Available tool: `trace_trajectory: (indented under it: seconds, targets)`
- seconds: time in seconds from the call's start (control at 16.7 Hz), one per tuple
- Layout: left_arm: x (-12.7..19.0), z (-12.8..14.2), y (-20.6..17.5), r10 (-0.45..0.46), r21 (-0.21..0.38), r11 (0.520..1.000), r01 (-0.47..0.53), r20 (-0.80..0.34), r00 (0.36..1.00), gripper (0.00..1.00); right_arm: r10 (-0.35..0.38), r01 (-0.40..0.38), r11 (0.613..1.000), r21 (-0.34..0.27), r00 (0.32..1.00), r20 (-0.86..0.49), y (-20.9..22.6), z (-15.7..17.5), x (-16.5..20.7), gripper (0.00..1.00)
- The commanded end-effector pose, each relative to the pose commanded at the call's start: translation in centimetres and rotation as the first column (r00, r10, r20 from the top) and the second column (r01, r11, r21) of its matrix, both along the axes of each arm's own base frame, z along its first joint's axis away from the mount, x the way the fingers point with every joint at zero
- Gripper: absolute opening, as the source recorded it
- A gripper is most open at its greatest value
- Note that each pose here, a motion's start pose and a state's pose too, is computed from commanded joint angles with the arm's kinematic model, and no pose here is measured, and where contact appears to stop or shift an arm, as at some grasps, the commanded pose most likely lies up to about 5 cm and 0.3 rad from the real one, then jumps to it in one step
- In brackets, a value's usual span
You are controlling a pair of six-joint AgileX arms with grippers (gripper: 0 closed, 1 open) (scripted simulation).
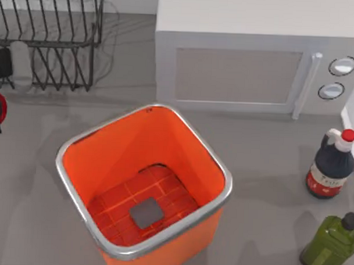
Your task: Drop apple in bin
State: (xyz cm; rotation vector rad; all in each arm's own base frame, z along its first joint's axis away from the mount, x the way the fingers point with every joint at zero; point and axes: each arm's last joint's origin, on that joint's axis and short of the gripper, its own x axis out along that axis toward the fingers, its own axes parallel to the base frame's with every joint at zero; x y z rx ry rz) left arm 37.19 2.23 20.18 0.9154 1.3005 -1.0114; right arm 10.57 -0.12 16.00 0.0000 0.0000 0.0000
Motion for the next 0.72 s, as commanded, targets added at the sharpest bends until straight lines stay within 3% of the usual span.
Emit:
trace_trajectory:
  seconds: [0.3, 0.72]
  targets:
    - [-0.9, 5.9, -0.1, 0.003, 0.002, 1.0, -0.003, 0.019, 1.0, 0.0, 0.0, 0.0, 1.0, 0.0, 1.0, 0.0, 0.0, 0.0, 0.0, 1.0]
    - [-0.9, 6.1, -1.3, -0.007, 0.01, 1.0, 0.006, 0.018, 1.0, 0.0, 0.0, 0.0, 1.0, 0.0, 1.0, 0.0, 0.0, 0.0, 0.0, 1.0]
